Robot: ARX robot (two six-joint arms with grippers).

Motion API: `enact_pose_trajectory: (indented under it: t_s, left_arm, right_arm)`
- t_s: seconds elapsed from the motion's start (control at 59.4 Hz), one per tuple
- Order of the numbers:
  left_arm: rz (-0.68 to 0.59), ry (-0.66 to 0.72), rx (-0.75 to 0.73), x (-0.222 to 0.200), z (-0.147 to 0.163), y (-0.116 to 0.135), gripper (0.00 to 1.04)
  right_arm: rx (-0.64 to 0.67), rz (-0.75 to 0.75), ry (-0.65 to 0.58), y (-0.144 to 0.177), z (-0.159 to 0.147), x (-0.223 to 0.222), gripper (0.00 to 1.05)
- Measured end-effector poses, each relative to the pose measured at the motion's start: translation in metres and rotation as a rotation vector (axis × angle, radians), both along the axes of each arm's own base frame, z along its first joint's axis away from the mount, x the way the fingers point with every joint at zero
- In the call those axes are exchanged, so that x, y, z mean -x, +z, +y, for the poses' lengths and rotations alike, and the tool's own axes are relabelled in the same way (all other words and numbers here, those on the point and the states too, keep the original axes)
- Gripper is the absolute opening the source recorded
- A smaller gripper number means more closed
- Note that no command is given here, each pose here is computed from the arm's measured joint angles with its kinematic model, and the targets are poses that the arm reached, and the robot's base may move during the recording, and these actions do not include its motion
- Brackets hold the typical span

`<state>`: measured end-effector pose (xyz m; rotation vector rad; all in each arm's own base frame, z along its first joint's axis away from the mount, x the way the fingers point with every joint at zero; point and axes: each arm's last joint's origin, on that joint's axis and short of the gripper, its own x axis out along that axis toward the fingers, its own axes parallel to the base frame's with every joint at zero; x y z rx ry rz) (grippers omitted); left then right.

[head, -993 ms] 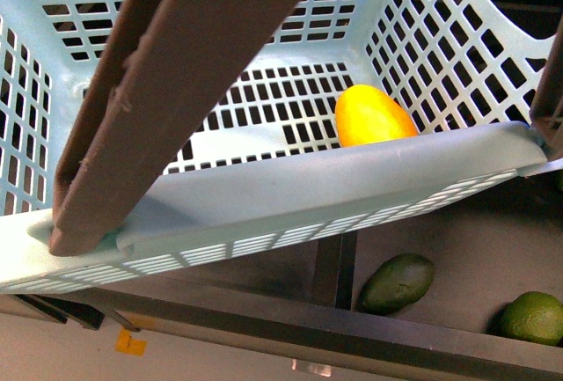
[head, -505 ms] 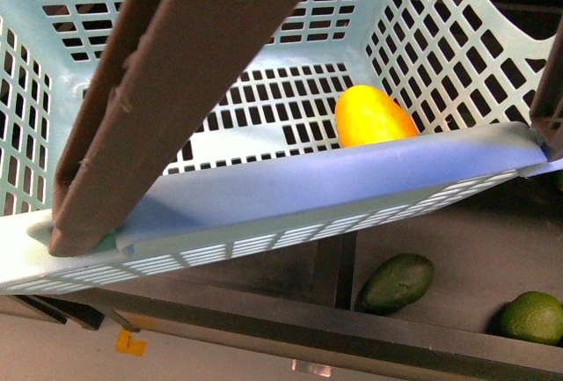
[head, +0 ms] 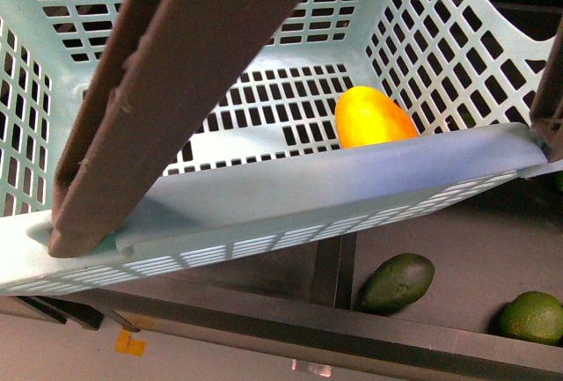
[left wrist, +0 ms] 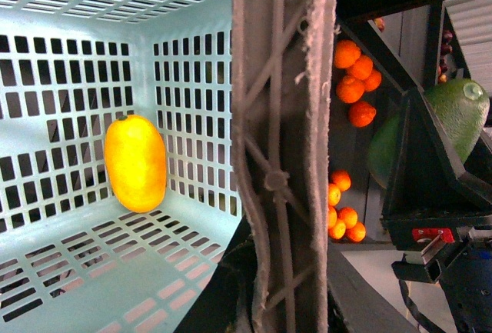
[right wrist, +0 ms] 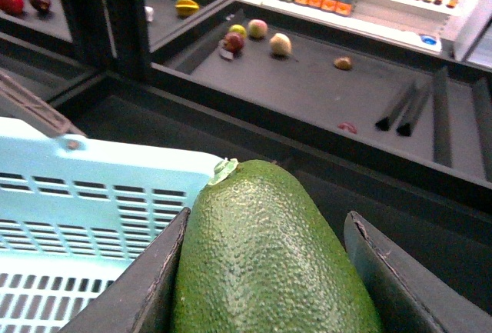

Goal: Pick mango and avocado into basket

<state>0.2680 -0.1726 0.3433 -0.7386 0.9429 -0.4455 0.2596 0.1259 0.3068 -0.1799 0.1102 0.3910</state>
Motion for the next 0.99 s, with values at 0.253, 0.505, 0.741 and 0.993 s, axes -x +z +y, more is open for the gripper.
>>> enact_pose_trajectory:
  t_s: [0.253,0.505,0.741,0.993]
  left_arm:
    - [0.000,0.000,0.000,0.000,0.000,0.000,0.07]
    - [0.000,0.000,0.000,0.000,0.000,0.000,0.07]
    - [0.000,0.000,0.000,0.000,0.000,0.000,0.07]
    - [0.001,0.000,-0.001,0.000,0.000,0.000,0.07]
  right_arm:
    - [-0.036,0.061,0.040,-0.016,0.037,-0.013,0.53]
    - [-0.059,0.125,0.055,-0.034,0.062,-0.013,0.53]
    - [-0.092,0.098,-0.002,-0.027,0.059,-0.010,0.92]
    - [-0.114,0.046,-0.188,-0.006,0.030,0.006,0.96]
